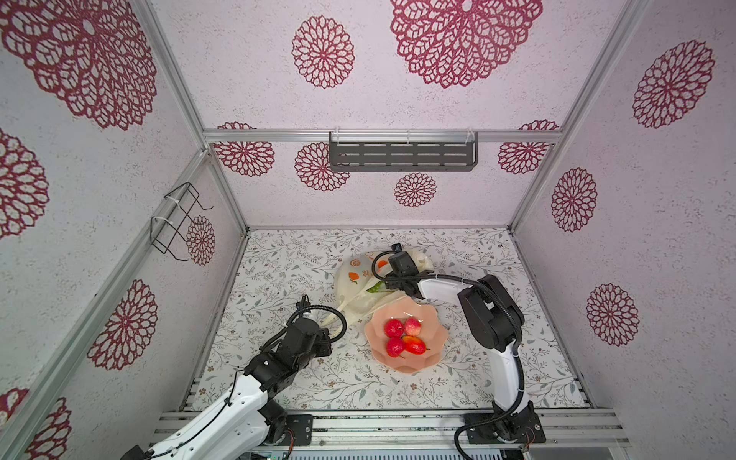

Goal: Take fruits out of the plastic bag
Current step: Take out the fake fruit from the plastic bag.

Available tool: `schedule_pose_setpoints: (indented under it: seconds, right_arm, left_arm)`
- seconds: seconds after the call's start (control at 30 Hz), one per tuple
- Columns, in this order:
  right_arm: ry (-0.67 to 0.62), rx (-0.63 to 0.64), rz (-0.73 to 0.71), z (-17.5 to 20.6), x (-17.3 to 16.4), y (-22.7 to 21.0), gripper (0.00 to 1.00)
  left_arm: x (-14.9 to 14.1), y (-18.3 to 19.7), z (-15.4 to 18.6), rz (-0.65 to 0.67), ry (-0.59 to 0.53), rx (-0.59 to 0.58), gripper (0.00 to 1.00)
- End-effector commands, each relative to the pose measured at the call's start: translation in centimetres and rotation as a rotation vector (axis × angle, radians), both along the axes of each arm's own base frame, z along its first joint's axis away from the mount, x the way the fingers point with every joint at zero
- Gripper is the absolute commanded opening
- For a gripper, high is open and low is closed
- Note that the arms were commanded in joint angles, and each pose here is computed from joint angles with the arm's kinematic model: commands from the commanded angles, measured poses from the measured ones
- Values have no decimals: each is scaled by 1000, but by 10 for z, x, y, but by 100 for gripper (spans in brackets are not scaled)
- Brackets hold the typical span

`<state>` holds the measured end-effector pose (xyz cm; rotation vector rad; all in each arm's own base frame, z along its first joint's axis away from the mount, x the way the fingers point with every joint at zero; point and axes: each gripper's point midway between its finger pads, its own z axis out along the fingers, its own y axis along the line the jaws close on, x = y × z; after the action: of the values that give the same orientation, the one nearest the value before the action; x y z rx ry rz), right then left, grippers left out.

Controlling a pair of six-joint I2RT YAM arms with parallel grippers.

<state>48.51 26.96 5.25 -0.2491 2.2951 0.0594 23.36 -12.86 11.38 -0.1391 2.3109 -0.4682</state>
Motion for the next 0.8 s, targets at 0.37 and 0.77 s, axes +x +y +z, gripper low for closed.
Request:
schedule_pose_setpoints:
  seconds: [0.37, 0.77]
  right_arm:
    - [-76, 184, 53, 49, 8, 14, 45]
    - [-115, 395, 191, 109, -24, 33, 41]
  left_arm:
    - [9, -1, 13, 15, -27, 13, 0]
    - [18, -9, 17, 1, -23, 23, 0]
